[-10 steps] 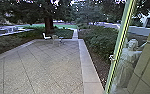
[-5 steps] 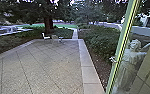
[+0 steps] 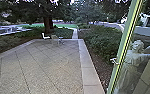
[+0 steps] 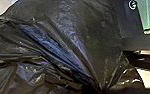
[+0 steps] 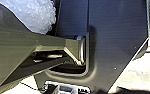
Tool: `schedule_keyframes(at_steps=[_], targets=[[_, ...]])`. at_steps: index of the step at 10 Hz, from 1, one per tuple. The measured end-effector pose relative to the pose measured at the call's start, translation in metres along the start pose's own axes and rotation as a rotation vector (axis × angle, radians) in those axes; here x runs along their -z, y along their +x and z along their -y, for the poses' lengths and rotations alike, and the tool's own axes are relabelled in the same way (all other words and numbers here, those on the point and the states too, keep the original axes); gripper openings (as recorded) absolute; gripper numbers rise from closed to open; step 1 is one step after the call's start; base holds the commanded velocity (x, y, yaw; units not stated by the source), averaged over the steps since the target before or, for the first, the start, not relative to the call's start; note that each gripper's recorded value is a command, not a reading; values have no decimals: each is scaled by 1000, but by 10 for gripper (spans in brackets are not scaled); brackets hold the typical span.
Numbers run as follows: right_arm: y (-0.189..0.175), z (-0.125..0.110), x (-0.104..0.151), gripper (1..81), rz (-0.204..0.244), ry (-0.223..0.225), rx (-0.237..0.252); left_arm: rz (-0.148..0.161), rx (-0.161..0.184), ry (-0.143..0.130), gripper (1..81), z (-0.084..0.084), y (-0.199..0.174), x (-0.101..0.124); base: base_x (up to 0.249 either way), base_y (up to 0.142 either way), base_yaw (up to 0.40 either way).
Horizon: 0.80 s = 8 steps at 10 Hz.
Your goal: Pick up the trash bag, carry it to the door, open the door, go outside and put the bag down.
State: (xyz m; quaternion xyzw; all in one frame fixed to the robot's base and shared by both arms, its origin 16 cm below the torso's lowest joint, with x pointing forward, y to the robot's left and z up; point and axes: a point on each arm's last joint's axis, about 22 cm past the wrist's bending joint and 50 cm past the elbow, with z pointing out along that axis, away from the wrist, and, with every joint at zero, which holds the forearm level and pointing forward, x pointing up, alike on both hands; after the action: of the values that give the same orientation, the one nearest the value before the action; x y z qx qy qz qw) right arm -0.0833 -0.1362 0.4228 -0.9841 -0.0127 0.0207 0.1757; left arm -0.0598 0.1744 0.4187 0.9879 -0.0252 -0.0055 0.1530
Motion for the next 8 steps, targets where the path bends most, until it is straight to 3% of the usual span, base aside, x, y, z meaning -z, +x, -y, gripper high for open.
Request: schedule_keyframes(at_steps=[5,8], targets=[[0,0,0,811,0,0,2,-1,0,0,10,0,1,0,131,0,0],[1,-1,0,811,0,-1,8,2,0,-3,10,-3,-1,-1,150,68,0]])
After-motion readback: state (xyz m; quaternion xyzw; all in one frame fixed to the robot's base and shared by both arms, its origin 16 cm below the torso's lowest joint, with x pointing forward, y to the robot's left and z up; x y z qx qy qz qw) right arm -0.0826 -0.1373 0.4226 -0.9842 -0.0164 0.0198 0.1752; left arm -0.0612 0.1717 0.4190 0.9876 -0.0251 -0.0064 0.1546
